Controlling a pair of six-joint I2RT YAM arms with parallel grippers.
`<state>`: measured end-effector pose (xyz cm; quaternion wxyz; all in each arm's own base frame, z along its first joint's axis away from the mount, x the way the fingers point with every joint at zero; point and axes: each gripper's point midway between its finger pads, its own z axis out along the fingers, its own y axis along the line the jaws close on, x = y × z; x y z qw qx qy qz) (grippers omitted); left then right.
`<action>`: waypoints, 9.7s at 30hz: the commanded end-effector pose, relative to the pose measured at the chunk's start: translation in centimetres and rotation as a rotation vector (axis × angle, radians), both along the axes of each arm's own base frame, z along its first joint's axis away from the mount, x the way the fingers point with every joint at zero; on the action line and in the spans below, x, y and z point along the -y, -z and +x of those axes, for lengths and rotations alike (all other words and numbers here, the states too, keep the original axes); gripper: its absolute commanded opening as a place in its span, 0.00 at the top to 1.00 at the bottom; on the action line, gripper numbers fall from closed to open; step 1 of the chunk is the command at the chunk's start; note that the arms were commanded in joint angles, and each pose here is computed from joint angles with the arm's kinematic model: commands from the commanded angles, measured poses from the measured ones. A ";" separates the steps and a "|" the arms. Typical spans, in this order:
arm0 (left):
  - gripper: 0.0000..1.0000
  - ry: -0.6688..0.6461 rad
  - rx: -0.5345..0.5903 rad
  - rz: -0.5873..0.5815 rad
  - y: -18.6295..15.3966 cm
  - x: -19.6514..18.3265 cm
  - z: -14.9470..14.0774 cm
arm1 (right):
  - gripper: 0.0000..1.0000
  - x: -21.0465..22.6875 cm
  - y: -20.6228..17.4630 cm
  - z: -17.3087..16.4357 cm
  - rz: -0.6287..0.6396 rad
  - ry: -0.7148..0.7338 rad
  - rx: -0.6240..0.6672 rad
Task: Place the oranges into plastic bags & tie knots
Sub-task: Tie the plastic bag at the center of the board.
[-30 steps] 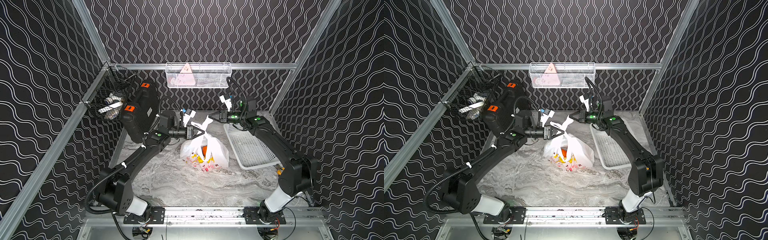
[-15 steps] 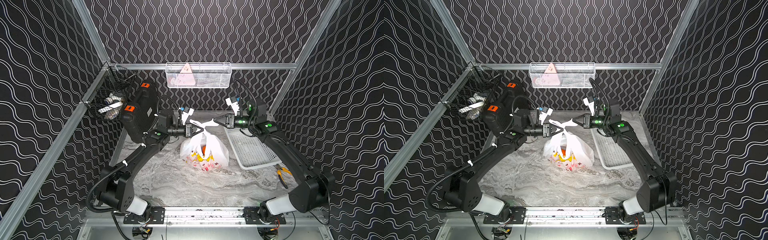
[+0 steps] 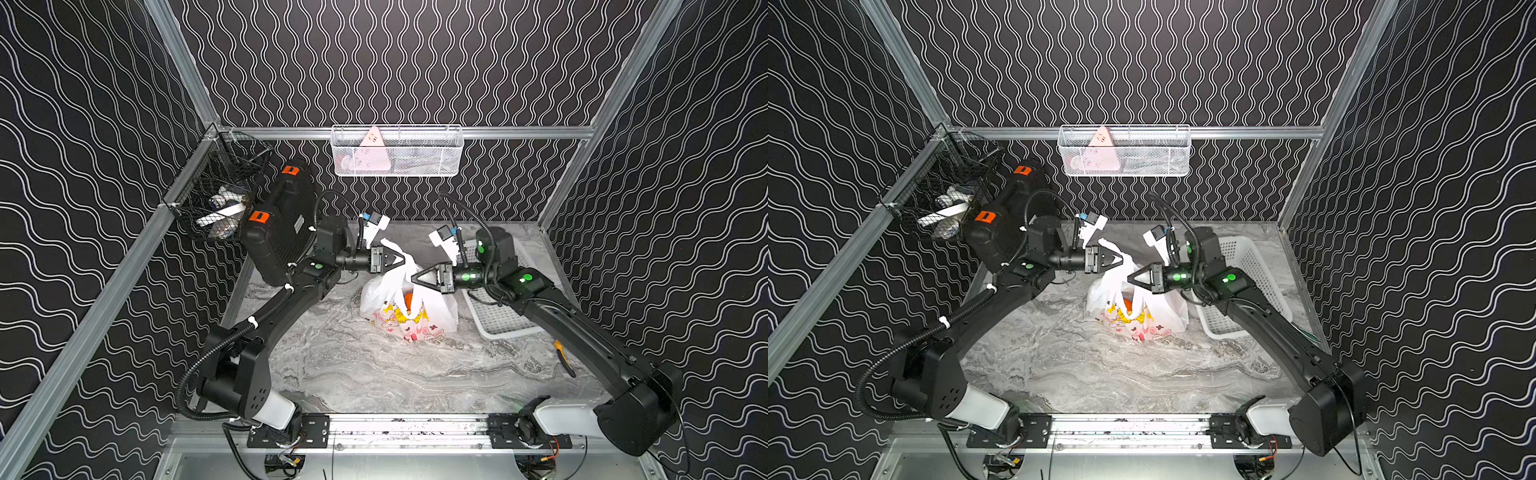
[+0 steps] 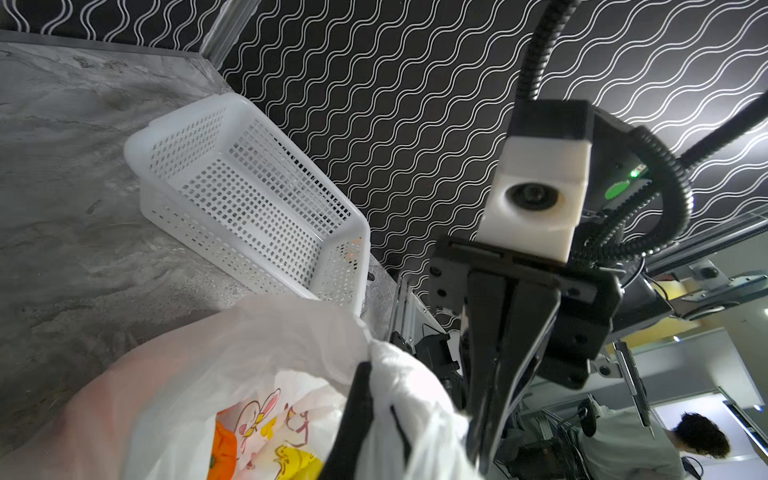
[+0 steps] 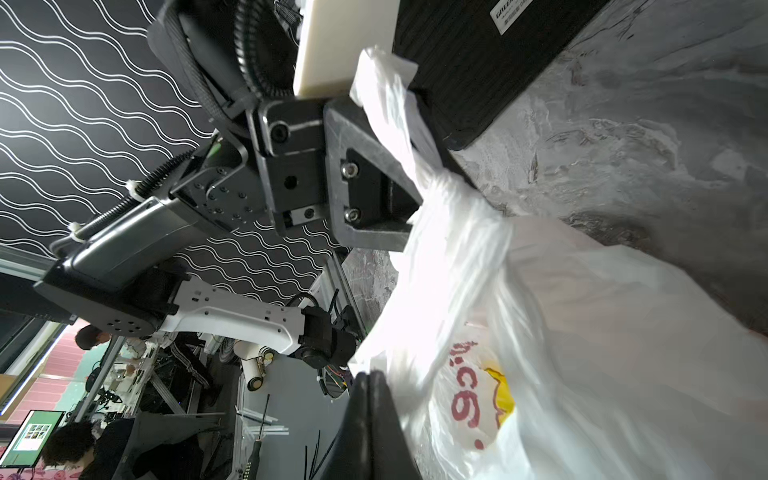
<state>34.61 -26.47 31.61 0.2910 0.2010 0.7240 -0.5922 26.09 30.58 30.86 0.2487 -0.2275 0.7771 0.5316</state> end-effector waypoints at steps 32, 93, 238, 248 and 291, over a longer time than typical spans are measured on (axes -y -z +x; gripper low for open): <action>0.92 -0.061 -0.011 0.030 0.2 -0.7 0.5 | 1.00 -3.9 4.8 9.2 -0.144 0.224 0.528; 1.00 -0.072 0.040 0.034 -0.5 -0.6 0.7 | 0.38 0.3 2.7 6.7 -0.358 -0.220 0.790; 1.00 -0.423 -0.381 -0.113 2.8 -2.3 2.0 | 0.25 2.2 1.5 1.7 -0.216 0.101 0.846; 1.00 -0.421 -0.387 -0.117 2.8 -2.3 2.0 | 0.19 -2.3 -0.8 3.5 -0.200 -0.018 0.953; 1.00 -0.753 -0.340 -0.116 7.1 -11.3 15.6 | 1.00 2.3 13.1 -5.3 -0.305 0.037 0.411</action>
